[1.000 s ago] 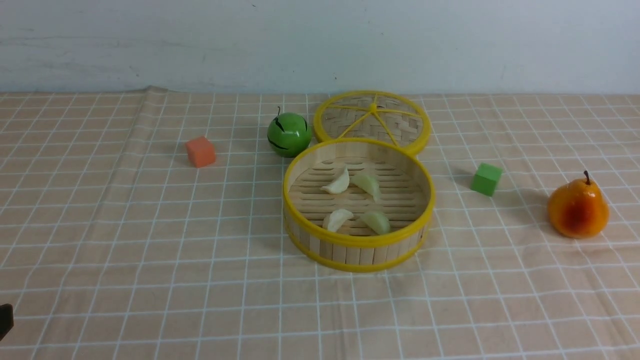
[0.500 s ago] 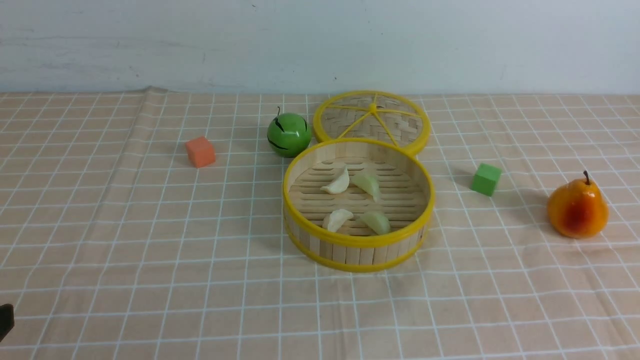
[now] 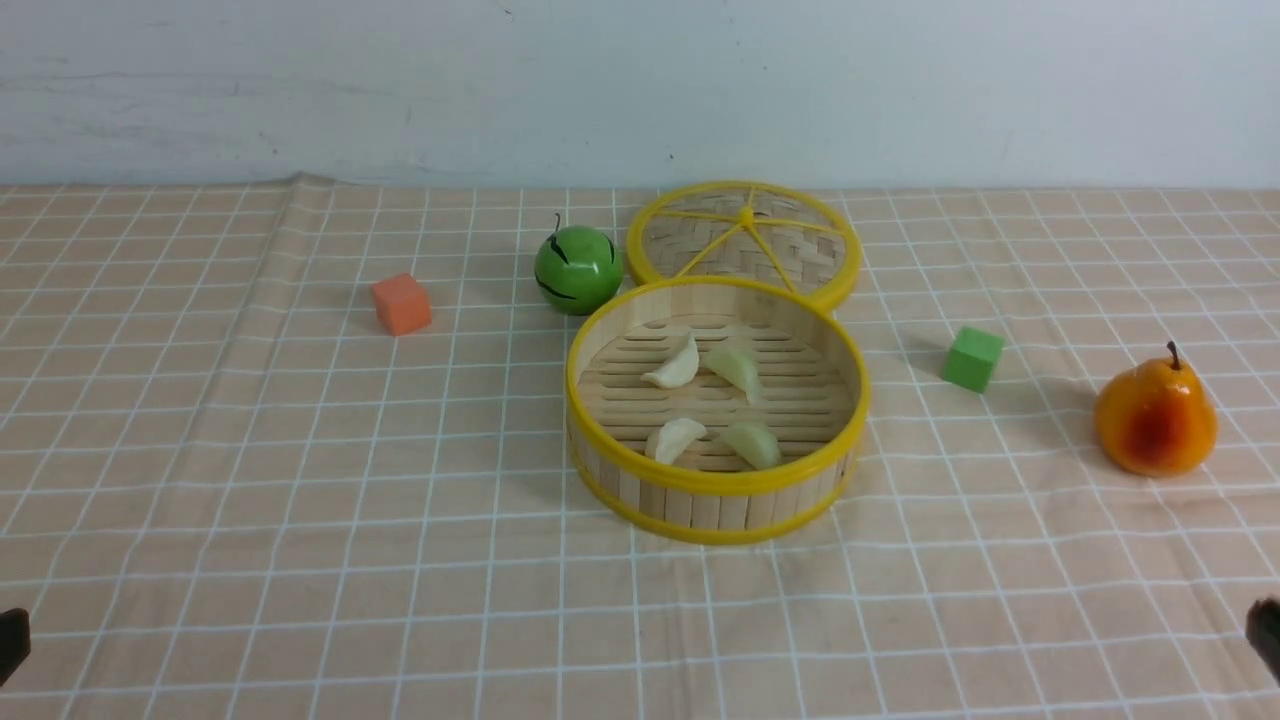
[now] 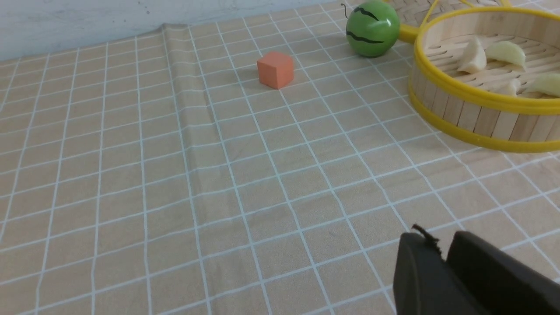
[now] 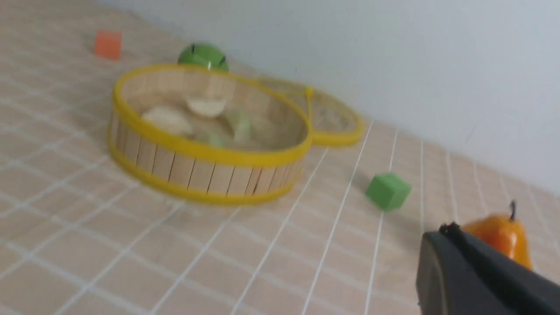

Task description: Put the dumplings into the steamer on the table with the brown tablecloth.

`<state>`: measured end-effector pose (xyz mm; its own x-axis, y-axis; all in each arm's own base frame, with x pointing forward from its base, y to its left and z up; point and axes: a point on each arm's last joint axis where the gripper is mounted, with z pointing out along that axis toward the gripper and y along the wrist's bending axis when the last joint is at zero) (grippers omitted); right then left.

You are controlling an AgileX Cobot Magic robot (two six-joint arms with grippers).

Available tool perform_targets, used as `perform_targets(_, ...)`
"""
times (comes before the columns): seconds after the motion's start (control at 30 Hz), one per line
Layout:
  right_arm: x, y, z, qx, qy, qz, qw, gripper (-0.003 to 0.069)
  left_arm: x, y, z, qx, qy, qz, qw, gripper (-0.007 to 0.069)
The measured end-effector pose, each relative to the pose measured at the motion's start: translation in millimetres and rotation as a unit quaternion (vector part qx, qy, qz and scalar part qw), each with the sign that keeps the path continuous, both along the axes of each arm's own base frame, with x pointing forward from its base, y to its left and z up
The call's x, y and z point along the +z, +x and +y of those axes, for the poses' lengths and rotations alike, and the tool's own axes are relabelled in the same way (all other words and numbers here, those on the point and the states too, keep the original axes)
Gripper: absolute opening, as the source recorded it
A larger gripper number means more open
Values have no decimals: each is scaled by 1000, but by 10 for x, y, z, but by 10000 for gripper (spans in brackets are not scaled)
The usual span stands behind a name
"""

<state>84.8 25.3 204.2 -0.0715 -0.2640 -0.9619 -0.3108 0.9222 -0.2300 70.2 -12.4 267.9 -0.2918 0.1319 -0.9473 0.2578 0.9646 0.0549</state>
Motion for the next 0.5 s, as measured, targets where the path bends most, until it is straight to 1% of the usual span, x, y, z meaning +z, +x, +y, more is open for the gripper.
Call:
perform_targets(0.07,-143,-26,-13,-6,9,35,999,-5,0,0,0,0,0,0,1000,92)
perform_targets(0.13,-196,-54,-25,-13,24,54,998,-3,1,0,-1,0,0,0,1000,92)
perform_targets(0.23,-193,-138,-66,-29,54,51,997,-1,0,0,0,0,0,0,1000,94)
perform_targets(0.4,-205,-266,-141,-66,73,36,995,0,-4,-1,3,2,1,2,1000,102)
perform_targets(0.5,-280,-314,-164,-89,81,70,990,3,-8,-1,6,3,2,4,1000,102)
